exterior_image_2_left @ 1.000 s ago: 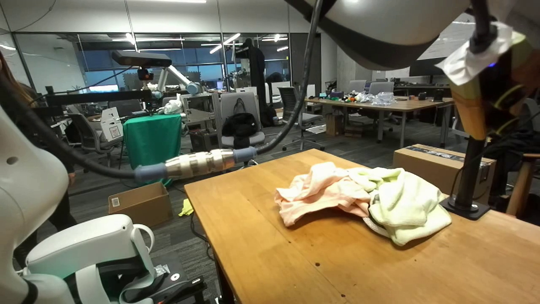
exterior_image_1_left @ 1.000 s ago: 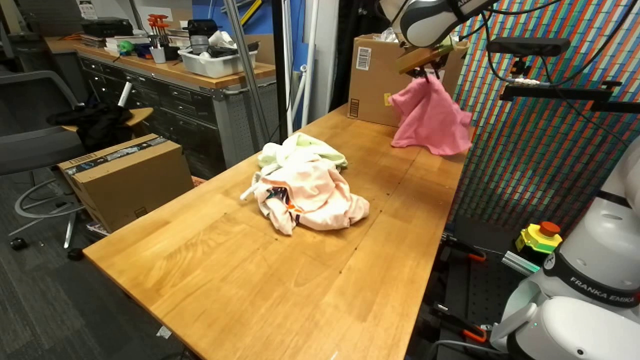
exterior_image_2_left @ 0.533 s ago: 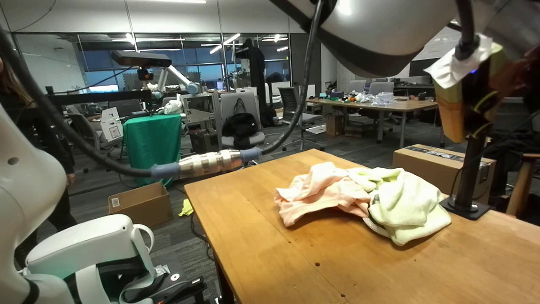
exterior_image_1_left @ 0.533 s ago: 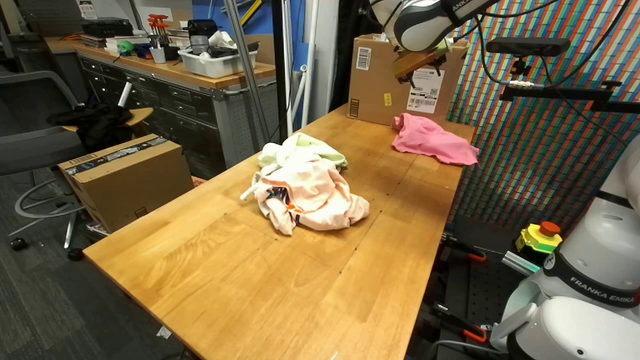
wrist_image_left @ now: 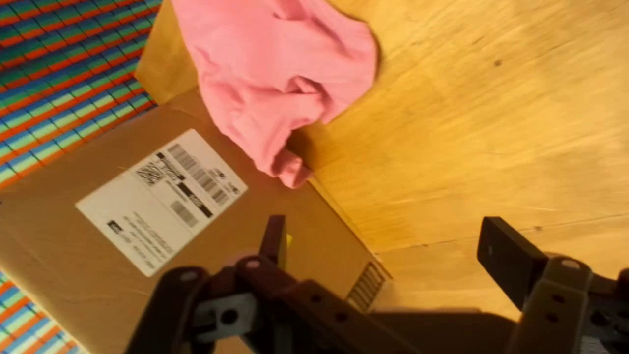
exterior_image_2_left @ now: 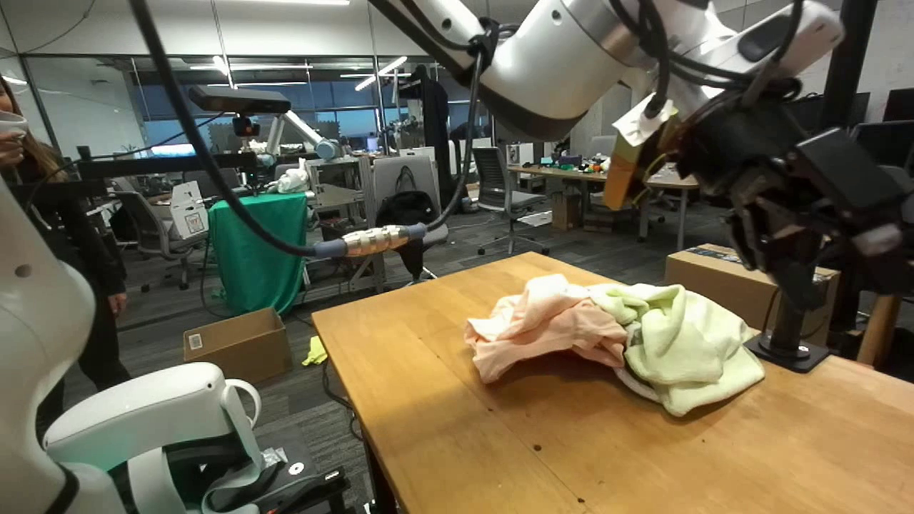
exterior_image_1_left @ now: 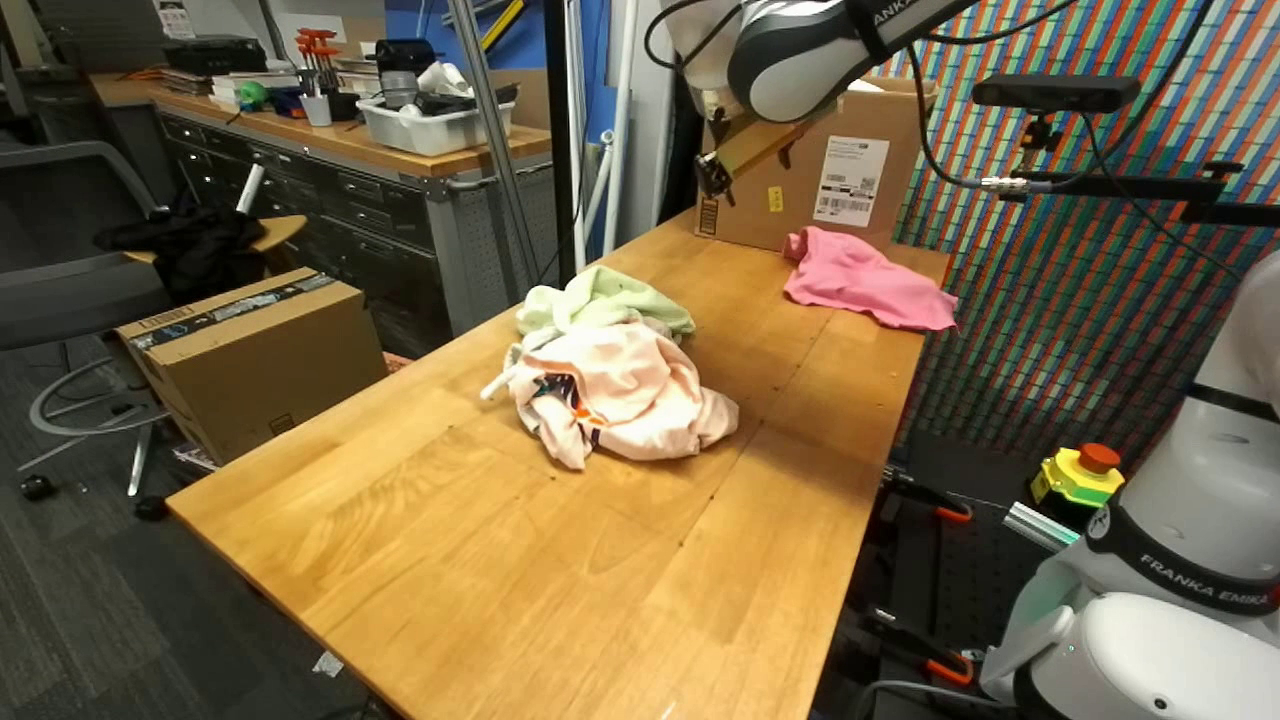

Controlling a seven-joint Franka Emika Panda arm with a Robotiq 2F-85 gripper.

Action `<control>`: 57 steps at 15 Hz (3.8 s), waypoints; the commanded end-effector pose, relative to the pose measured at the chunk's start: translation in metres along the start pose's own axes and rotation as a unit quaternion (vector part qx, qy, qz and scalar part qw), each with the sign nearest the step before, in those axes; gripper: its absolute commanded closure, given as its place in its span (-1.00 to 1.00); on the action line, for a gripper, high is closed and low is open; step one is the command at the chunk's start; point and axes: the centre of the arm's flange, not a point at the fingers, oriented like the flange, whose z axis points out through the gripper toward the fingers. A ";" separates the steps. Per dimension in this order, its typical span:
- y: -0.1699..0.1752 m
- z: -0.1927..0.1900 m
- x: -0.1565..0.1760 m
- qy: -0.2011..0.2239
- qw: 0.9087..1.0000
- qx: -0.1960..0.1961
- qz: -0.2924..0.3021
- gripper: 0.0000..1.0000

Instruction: Spread out the clothes and the objects on the table

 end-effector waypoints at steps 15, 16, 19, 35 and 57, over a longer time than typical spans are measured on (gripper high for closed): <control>-0.200 -0.042 -0.036 0.060 0.882 0.238 -0.401 -1.00; -0.202 -0.041 -0.032 0.063 0.870 0.240 -0.426 -1.00; -0.205 -0.035 -0.022 0.073 0.828 0.240 -0.501 -1.00; -0.188 0.011 0.018 0.075 0.766 0.261 -0.583 0.47; -0.125 0.018 0.042 0.122 0.898 0.109 -0.408 0.86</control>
